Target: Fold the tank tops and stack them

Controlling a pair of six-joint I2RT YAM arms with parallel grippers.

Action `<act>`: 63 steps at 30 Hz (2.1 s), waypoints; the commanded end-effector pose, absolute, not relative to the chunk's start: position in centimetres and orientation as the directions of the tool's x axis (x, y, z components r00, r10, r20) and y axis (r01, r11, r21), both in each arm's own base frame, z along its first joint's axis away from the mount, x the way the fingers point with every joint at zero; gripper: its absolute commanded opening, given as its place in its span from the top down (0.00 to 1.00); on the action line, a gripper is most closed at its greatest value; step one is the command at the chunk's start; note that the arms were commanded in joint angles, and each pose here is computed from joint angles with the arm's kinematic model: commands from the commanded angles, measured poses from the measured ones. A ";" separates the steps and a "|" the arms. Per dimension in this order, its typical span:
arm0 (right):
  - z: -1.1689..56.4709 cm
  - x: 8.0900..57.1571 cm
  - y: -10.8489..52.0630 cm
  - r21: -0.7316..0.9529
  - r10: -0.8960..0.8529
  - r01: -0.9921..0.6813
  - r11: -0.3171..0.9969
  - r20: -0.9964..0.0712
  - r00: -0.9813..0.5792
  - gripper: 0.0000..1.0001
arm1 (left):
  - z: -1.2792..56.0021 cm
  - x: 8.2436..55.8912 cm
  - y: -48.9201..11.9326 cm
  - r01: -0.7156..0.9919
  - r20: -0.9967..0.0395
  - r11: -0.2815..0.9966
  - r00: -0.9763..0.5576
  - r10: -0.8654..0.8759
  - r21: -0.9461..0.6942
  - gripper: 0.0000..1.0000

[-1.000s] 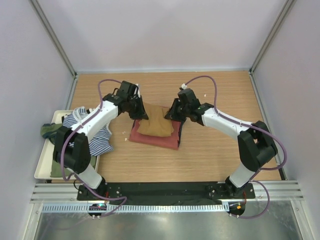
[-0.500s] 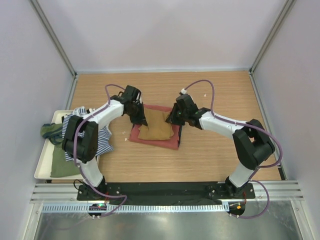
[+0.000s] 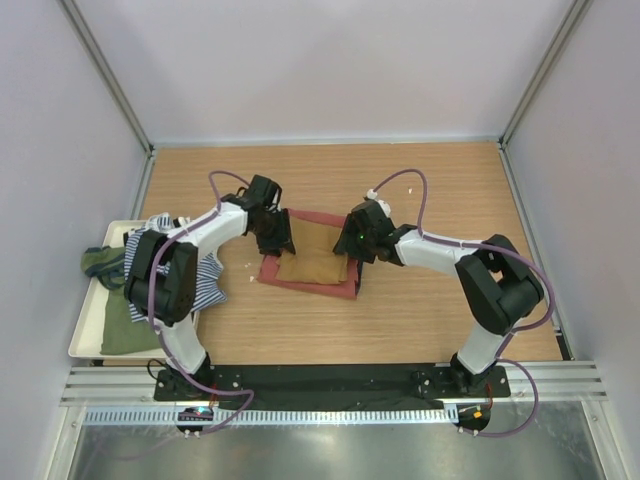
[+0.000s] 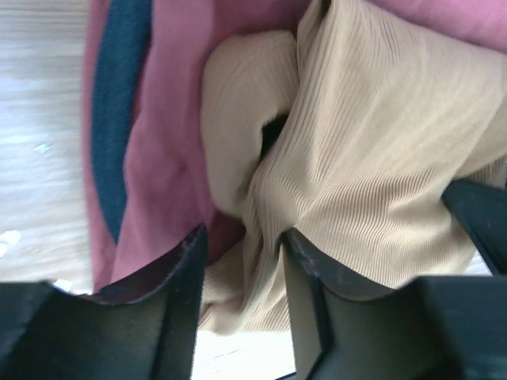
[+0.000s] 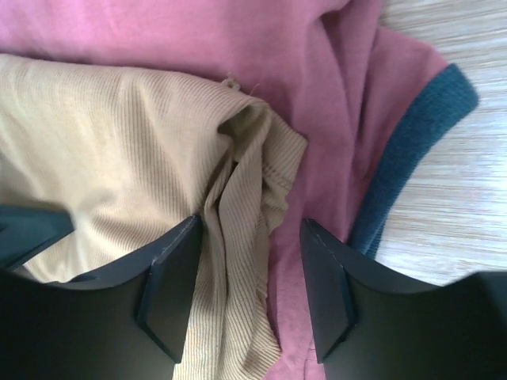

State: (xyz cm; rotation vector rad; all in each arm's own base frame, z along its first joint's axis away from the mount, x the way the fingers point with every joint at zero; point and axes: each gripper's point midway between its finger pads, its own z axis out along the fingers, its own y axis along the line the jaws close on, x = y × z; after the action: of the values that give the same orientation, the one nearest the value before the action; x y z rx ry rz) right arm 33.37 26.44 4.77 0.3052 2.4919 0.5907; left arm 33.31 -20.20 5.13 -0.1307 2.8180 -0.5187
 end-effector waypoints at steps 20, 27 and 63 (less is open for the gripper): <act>6.6 33.0 26.2 0.526 0.275 -0.021 0.850 -0.478 -0.834 0.22 | 17.6 29.5 -17.8 0.053 -0.540 0.890 -0.811 -0.227 -0.453 0.37; 3.9 33.1 26.2 0.573 0.289 0.015 0.819 -0.390 -0.875 0.36 | 18.6 28.1 -17.0 0.063 -0.561 0.892 -0.797 -0.225 -0.447 0.37; 20.6 29.1 -11.8 0.564 0.717 0.638 0.524 -0.697 0.027 0.04 | 19.9 26.6 -16.3 0.058 -0.596 0.866 -0.748 -0.292 -0.497 0.37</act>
State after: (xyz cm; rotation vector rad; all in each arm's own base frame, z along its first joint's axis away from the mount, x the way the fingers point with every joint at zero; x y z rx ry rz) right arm 30.94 -10.72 17.51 1.1644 1.7607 0.1815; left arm 26.46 -16.35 18.18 -0.1515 2.4157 -0.6224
